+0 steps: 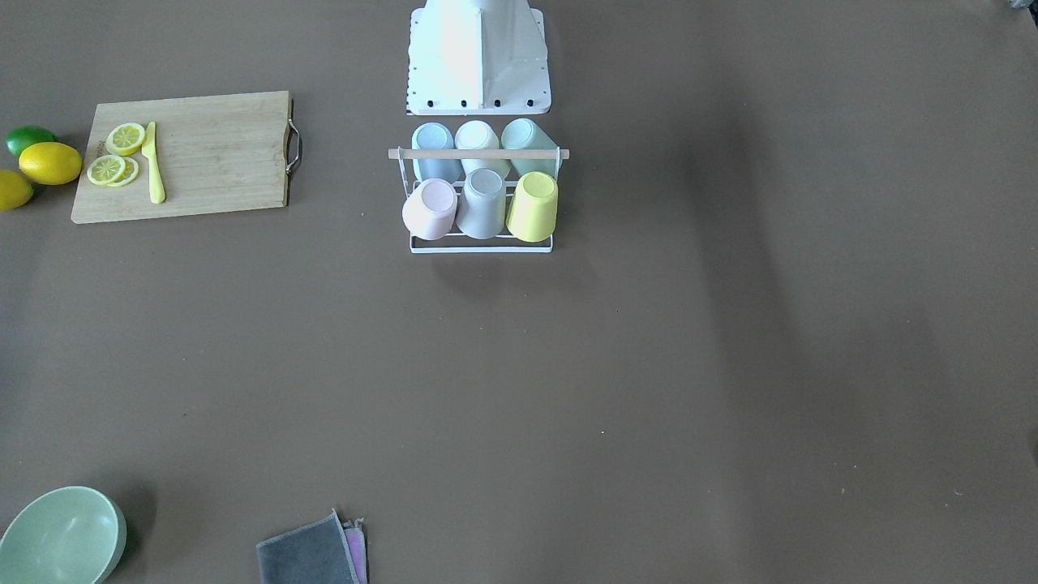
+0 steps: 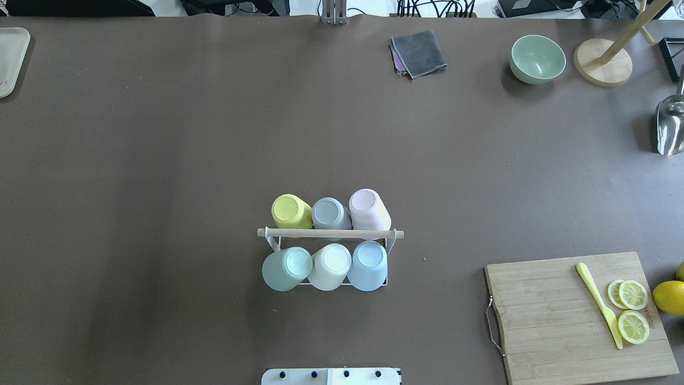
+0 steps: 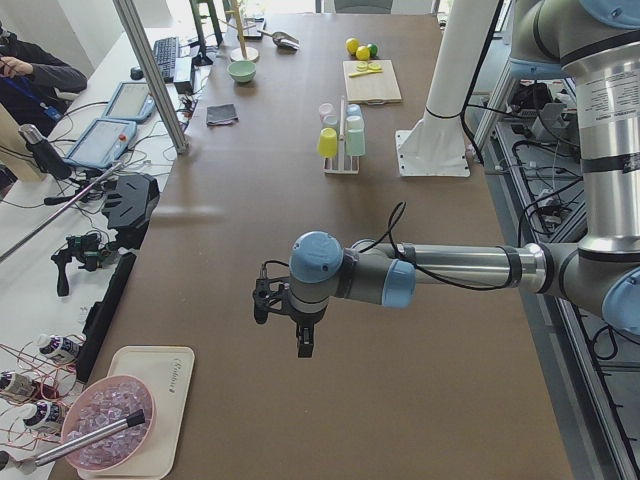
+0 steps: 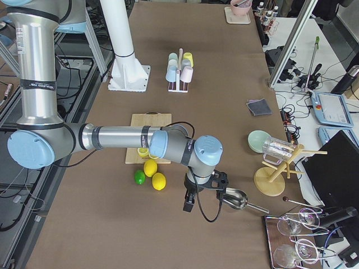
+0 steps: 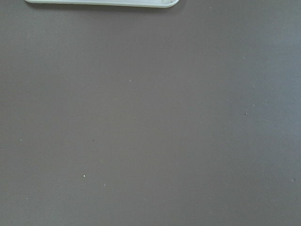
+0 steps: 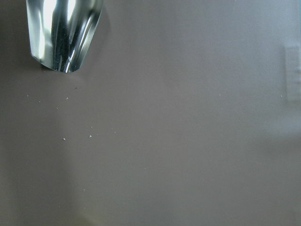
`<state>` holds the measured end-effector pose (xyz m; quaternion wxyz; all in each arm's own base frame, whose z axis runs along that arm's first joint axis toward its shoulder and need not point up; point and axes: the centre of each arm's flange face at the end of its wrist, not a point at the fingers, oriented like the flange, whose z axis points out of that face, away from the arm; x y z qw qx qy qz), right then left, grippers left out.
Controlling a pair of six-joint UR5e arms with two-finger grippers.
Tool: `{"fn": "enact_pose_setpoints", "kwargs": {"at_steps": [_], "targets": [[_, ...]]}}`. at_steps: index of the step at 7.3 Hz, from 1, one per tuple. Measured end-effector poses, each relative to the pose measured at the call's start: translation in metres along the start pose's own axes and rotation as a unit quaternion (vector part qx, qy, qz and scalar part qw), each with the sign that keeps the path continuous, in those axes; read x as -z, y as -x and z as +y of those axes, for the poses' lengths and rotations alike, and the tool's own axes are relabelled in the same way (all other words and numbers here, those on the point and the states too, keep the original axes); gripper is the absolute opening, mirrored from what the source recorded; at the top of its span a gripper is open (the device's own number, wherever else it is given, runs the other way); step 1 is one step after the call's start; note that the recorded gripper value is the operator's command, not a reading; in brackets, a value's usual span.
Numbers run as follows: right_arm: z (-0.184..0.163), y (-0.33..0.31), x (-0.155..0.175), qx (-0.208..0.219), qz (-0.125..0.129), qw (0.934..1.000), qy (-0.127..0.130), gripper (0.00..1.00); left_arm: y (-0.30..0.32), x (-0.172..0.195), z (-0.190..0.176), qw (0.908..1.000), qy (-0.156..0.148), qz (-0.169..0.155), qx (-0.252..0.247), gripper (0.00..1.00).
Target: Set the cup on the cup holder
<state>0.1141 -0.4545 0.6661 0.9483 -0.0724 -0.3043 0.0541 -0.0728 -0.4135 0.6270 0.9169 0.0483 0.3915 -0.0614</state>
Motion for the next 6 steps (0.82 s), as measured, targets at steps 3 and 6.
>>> {"fn": "enact_pose_setpoints", "kwargs": {"at_steps": [3, 6], "targets": [[0.000, 0.001, 0.001, -0.001, -0.002, 1.0000, -0.004, 1.00, 0.002, -0.002, -0.003, 1.0000, 0.000, 0.000, 0.001, 0.99], [0.004, 0.011, 0.015, 0.024, -0.002, 0.9994, -0.027, 1.00, -0.002, 0.001, -0.004, 0.9999, -0.008, 0.002, -0.008, 0.99]]}}
